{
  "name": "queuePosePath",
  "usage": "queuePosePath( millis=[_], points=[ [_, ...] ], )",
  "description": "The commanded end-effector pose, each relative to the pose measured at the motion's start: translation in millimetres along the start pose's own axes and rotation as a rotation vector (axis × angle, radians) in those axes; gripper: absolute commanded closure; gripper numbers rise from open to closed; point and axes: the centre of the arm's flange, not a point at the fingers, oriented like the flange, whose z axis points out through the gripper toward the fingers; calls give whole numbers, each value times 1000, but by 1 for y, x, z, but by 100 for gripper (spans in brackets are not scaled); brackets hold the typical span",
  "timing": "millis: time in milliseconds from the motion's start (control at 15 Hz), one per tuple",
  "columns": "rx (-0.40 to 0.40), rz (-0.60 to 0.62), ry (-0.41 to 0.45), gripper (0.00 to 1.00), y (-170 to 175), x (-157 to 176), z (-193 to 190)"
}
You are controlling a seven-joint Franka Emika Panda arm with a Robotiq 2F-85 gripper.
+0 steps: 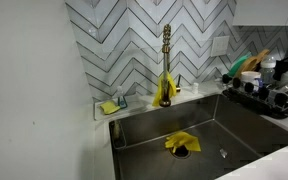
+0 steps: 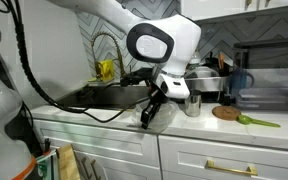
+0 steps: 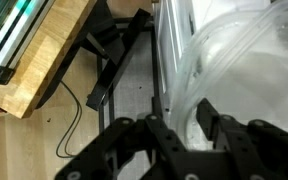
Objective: Pick up the bigger clear lunch box and put it on the counter, pick up the smaller clear lunch box and put it in the bigger clear lunch box, pick up the lunch boxes and put them in the sink, open the tap
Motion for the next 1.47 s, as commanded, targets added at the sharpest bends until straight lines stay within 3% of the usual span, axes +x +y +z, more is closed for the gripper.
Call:
queuePosePath(
  millis=[0, 133, 400, 667, 867, 1133, 1400],
  points=[
    [-2, -38, -63, 89, 2, -5, 1],
    [-11, -54, -87, 100, 1, -7, -1],
    [-49, -91, -124, 98, 0, -20, -5],
    [-121, -129, -136, 98, 4, -56, -4],
    [-160, -180, -100, 98, 4, -105, -5],
    [-271, -287, -121, 98, -3, -177, 4],
    [-334, -492, -35, 98, -36, -241, 23]
  ],
)
